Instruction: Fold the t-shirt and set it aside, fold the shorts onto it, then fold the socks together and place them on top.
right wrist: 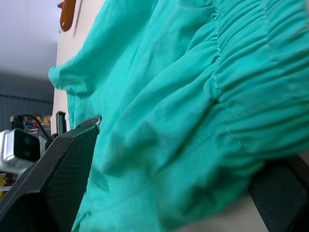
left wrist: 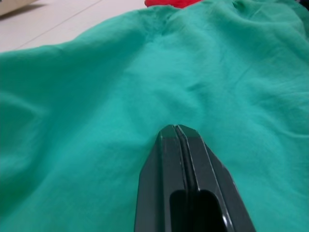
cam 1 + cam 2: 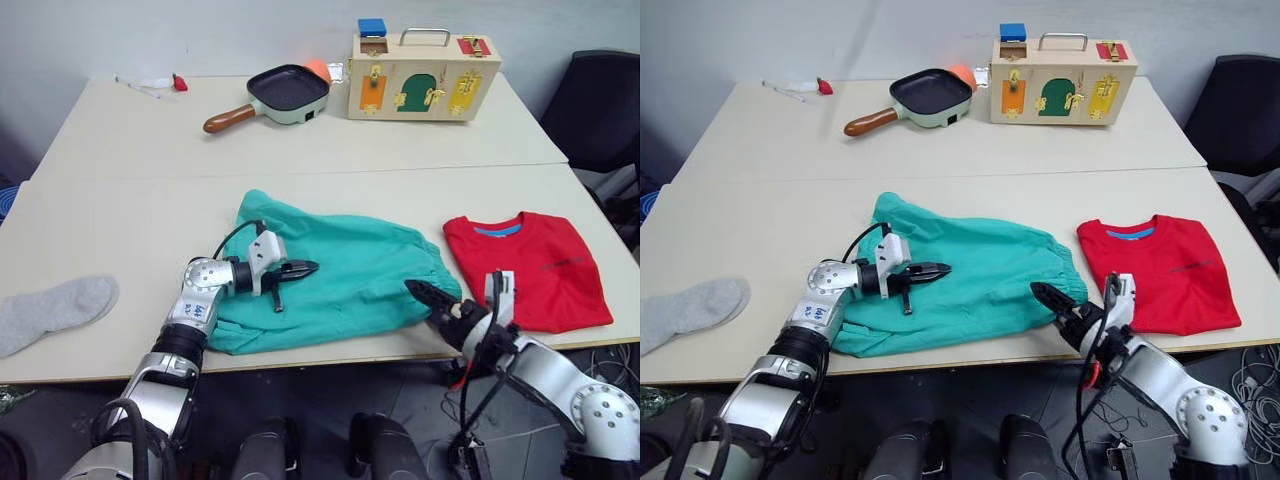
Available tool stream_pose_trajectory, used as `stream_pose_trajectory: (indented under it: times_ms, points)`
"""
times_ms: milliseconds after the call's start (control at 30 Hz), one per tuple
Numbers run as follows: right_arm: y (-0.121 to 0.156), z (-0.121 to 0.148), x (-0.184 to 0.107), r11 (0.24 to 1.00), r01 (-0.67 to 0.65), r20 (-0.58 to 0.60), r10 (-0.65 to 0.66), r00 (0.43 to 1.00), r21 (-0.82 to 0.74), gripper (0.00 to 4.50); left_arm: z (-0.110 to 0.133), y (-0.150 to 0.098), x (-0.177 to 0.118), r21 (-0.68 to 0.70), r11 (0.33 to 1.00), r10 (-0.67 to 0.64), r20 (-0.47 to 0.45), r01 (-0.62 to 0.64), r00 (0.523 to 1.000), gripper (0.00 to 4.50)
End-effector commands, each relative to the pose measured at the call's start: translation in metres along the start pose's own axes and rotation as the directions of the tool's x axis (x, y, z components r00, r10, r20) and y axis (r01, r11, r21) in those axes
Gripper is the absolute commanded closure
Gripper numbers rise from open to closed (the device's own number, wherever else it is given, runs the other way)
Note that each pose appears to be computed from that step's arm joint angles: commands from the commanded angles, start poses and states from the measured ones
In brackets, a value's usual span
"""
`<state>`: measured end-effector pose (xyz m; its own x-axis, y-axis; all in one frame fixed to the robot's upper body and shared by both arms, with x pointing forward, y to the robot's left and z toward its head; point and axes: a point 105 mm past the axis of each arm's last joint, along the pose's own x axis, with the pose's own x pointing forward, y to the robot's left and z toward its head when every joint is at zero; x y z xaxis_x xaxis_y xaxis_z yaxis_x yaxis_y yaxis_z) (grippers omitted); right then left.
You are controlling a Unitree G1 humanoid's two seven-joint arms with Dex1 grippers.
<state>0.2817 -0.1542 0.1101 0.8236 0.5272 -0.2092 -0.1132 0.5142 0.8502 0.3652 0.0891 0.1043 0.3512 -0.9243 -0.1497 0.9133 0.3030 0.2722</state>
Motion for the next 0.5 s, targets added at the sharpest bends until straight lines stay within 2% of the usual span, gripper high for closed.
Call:
stream_pose_trajectory:
  times_ms: [33, 100, 233, 367, 467, 500]
  points:
    - [-0.001, -0.011, 0.021, 1.000, 0.012, -0.020, -0.012, 1.000, 0.011, 0.22, -0.005, -0.004, 0.004, -0.019, 1.000, -0.023, -0.013, 0.022, 1.000, 4.50]
    - [0.000, -0.009, 0.032, 1.000, 0.016, 0.010, -0.016, 1.000, -0.006, 0.56, -0.007, -0.004, 0.004, -0.024, 0.999, -0.021, -0.021, 0.021, 1.000, 4.50]
    - [-0.001, 0.004, 0.043, 0.998, 0.027, 0.123, -0.019, 0.992, -0.064, 1.92, -0.007, -0.004, 0.003, -0.025, 1.000, -0.019, -0.020, 0.019, 1.000, 4.50]
    - [-0.006, 0.015, 0.043, 0.990, 0.062, 0.205, -0.035, 0.978, -0.126, 3.38, -0.006, -0.002, -0.004, -0.024, 1.000, -0.001, -0.017, 0.001, 1.000, 4.50]
    - [-0.002, 0.027, 0.038, 0.980, 0.054, 0.273, 0.000, 0.962, -0.192, 4.39, -0.002, -0.003, -0.015, -0.036, 0.999, 0.007, -0.012, -0.007, 1.000, 4.50]
    - [-0.001, 0.029, 0.036, 0.977, 0.053, 0.286, 0.009, 0.958, -0.207, 4.45, 0.001, -0.004, -0.018, -0.052, 0.999, 0.008, 0.001, -0.008, 1.000, 4.50]
